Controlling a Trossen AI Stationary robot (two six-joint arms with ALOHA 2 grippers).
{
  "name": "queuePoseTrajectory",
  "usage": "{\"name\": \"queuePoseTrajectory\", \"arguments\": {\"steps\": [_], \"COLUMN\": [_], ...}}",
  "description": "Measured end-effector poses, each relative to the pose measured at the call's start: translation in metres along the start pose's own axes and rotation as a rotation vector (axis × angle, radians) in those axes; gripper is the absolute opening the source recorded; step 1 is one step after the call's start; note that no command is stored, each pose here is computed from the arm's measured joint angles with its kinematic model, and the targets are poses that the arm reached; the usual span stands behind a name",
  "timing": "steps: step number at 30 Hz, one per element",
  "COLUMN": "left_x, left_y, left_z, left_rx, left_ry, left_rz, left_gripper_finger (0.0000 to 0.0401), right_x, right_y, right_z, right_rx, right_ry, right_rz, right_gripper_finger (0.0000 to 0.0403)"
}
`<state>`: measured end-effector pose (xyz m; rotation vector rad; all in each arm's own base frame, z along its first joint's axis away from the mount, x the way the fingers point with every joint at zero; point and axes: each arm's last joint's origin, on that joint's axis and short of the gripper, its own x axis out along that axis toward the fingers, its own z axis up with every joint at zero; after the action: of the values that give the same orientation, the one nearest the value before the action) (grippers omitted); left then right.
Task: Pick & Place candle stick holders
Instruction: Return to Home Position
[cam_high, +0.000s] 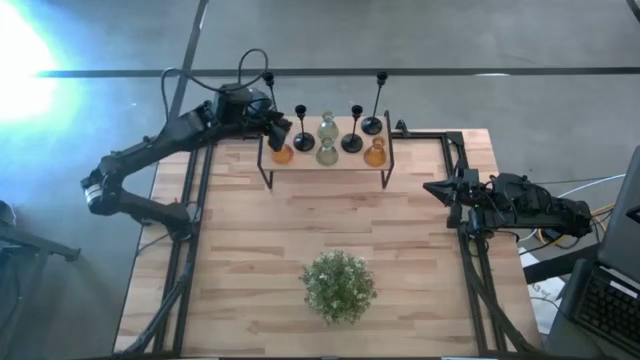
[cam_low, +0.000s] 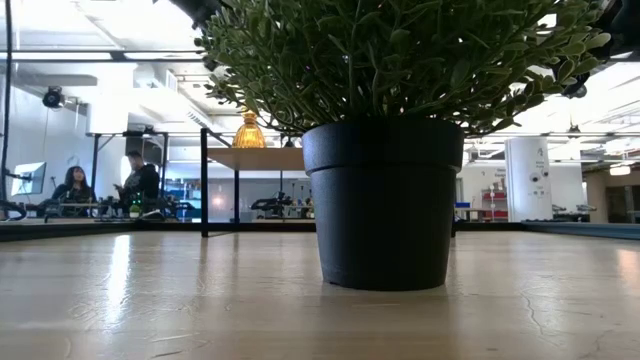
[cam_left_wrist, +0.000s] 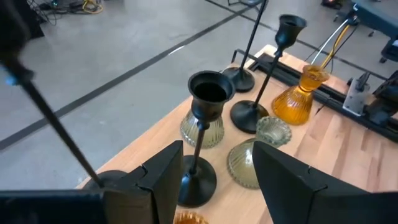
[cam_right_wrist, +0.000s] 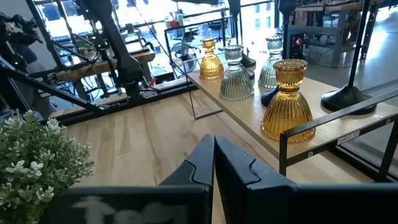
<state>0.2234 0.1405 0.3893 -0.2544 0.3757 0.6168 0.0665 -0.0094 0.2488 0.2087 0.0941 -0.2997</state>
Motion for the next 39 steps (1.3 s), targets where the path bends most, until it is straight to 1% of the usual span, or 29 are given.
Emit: {"name": "queuePoseTrajectory", "arguments": {"steps": [6,10,13,16,18,20,23,25,29,31,35,38,39], "left_x": [-0.027,-0.051,-0.07,-0.092,-0.107,-0.123,-0.141,-0.147,-0.153,-0.153,-0.148,-0.145,-0.141], "left_y": [-0.001,-0.004,-0.007,-0.013,-0.018,-0.022,-0.024,-0.023,-0.016,-0.012,-0.004,0.002,0.003], "left_z": [0.004,0.007,0.007,0.002,-0.002,-0.008,-0.025,-0.041,-0.073,-0.089,-0.123,-0.142,-0.15], "left_rx": [-0.006,-0.002,0.005,0.023,0.035,0.055,0.078,0.077,0.04,0.04,0.081,0.069,0.066], "left_ry": [-0.04,-0.097,-0.122,-0.126,-0.145,-0.179,-0.234,-0.273,-0.422,-0.477,-0.526,-0.587,-0.588], "left_rz": [-0.031,-0.061,-0.099,-0.145,-0.165,-0.193,-0.246,-0.283,-0.378,-0.414,-0.409,-0.384,-0.377], "left_gripper_finger": [0.0197,0.0194,0.0185,0.0162,0.0133,0.0096,0.0037,0.001,0.0009,0.0005,0.0005,0.0003,0.0003], "right_x": [0.0,0.0,0.0,0.0,0.0,0.0,0.0,0.0,0.0,0.0,0.0,0.0,0.0], "right_y": [0.0,0.0,0.0,0.0,0.0,0.0,0.0,0.0,0.0,0.0,0.0,0.0,0.0], "right_z": [0.0,0.0,0.0,0.0,0.0,0.0,0.0,0.0,0.0,0.0,0.0,0.0,0.0], "right_rx": [0.0,0.0,0.0,0.0,0.0,0.0,0.0,0.0,0.0,0.0,0.0,0.0,0.0], "right_ry": [0.0,0.0,0.0,0.0,0.0,0.0,0.0,0.0,0.0,0.0,0.0,0.0,0.0], "right_rz": [-0.001,0.0,0.0,0.0,0.0,0.0,0.0,0.0,0.0,0.0,0.0,-0.001,0.0], "right_gripper_finger": [0.0008,0.0008,0.0009,0.0008,0.0008,0.0008,0.0008,0.0008,0.0008,0.0008,0.0008,0.0009,0.0008]}}
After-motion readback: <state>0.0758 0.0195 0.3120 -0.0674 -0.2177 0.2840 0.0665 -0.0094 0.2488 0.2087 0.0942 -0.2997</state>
